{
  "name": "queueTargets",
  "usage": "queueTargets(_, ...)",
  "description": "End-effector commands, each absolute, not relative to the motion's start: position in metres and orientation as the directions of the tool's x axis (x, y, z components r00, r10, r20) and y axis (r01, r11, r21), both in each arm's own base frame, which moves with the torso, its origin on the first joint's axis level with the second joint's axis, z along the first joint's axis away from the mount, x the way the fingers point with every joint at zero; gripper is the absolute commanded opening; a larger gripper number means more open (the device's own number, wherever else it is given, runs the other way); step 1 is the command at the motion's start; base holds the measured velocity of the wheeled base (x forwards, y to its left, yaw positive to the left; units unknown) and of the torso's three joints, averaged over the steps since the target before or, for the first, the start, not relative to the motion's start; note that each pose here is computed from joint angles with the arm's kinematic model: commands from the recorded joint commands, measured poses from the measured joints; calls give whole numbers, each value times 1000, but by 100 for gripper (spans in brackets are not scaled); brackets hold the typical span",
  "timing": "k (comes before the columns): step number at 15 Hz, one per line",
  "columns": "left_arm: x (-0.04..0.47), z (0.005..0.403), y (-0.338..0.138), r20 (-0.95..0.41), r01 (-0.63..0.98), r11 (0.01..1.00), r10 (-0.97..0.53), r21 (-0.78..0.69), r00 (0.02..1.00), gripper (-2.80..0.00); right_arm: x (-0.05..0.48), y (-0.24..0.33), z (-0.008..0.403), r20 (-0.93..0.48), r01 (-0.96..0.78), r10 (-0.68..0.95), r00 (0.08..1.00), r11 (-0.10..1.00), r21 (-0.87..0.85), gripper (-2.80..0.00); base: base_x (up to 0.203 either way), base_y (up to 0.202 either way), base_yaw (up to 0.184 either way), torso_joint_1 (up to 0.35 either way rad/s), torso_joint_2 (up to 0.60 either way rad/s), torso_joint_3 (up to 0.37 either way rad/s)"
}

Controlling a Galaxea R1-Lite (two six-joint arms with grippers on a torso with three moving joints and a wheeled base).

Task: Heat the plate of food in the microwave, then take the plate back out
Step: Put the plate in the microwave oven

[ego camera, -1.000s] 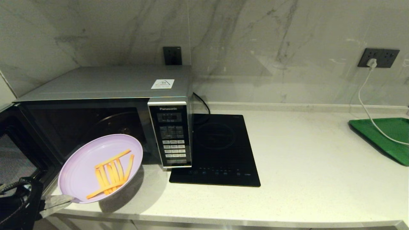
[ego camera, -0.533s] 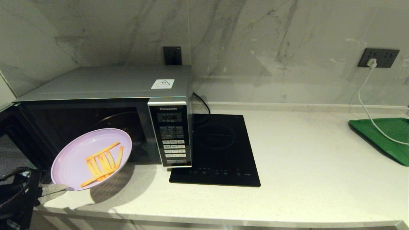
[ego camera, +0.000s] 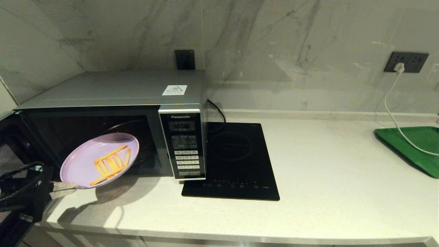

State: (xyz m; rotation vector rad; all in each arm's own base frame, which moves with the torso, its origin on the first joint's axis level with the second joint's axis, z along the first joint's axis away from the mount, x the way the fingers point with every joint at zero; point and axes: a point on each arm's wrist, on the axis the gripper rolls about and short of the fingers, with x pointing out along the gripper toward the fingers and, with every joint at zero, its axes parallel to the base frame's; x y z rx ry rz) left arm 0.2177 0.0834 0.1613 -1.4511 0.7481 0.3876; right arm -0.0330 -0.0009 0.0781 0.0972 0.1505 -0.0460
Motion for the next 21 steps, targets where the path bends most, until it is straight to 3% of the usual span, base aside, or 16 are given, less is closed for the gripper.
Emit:
queueTargets(1,234,150,88,-691,-688,100,-213,-719,691,-280,-33,-1,78,-154,53,-38,987,994,94,-280,0,0,0,0,0,0)
queueTargets(21,295,159,71,-664,-657,108,-174,-746,727,-280,-33,-1,78,-155,53,-38,987,994,94,-280,0,0,0,0,0,0)
